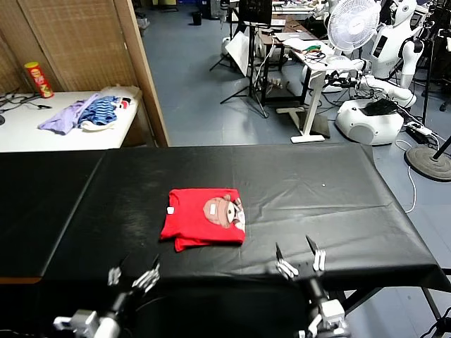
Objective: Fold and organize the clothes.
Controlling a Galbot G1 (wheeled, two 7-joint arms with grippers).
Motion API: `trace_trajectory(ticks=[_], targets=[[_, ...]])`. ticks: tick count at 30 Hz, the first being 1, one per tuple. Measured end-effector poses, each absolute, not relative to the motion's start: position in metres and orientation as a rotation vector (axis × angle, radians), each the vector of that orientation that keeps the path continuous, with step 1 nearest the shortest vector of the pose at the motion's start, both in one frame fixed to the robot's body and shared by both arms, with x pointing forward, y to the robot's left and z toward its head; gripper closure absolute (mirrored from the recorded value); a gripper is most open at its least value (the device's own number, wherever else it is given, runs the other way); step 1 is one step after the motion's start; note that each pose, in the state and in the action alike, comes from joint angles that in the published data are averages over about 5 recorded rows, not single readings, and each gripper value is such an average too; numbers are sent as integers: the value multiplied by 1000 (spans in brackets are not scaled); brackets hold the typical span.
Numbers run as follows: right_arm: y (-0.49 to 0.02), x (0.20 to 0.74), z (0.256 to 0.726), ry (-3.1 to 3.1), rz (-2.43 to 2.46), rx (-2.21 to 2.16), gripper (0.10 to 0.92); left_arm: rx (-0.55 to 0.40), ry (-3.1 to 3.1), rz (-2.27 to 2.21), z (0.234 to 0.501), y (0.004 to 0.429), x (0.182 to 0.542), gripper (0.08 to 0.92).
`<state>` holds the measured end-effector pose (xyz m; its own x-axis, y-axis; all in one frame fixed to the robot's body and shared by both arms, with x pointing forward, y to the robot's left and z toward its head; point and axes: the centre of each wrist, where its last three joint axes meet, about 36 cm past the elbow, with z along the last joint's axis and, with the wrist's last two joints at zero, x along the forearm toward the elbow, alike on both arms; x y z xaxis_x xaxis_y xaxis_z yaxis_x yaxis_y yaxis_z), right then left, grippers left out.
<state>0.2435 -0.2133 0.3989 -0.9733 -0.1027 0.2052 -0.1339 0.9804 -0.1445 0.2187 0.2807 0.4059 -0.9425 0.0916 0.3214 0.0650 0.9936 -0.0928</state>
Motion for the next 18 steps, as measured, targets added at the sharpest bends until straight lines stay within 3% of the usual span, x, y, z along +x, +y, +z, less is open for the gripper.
trace_trajectory(ticks=[7,18], targets=[[-207,202,424,-2757,193,64,224,-8,-2684,110,432,298,191,201],[-204,184,447,-2672,156,56,224,26,-2681,53,456,306,184,201]])
